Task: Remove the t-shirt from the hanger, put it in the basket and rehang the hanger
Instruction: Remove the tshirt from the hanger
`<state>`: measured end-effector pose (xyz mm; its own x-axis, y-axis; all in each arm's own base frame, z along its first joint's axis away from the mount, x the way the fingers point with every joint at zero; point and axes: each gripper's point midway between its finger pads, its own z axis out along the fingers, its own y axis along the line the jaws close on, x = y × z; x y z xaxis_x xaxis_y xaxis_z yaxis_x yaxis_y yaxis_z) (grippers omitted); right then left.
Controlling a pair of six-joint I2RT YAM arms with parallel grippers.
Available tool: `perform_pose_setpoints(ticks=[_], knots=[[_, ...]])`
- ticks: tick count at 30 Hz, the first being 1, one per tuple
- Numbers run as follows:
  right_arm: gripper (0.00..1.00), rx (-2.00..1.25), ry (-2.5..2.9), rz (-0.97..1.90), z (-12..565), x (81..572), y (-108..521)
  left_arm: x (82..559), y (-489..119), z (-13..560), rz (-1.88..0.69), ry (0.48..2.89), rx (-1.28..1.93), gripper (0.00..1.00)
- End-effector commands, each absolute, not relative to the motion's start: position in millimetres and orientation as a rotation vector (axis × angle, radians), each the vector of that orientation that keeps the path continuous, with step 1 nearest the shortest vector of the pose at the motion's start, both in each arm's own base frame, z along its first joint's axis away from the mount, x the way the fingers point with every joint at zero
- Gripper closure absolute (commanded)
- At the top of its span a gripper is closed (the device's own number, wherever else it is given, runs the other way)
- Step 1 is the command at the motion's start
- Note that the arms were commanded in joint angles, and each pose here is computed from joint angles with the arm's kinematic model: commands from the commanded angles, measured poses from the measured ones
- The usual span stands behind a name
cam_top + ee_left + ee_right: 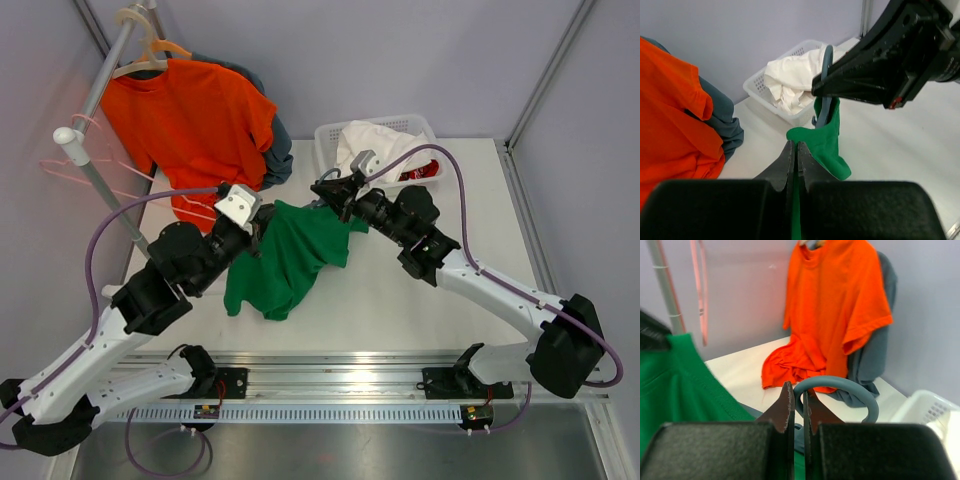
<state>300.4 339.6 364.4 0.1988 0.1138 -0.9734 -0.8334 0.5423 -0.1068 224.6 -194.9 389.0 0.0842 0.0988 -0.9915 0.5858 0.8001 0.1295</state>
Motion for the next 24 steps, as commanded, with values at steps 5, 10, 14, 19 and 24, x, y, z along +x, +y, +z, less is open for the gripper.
perform_pose_setpoints(ticks=[5, 10, 14, 19, 24], knots=[[1.00, -0.464, 1.166, 0.635, 428, 323, 295, 214, -196, 411, -0.425, 1.411, 0.642, 1.00], [1.00, -0.429, 1.181, 0.630, 429, 328, 275, 211, -196, 408, -0.416, 1.409, 0.675, 1.00], [1.00, -0.426, 1.201, 0.670, 426, 335, 265, 210, -189, 411, -0.408, 1.409, 0.654, 1.00], [1.00, -0.419, 1.186, 0.713, 424, 340, 254, 212, -171, 425, -0.371, 1.381, 0.552, 1.00], [1.00, -0.383, 1.159, 0.792, 421, 341, 235, 216, -157, 428, -0.323, 1.397, 0.495, 1.00]])
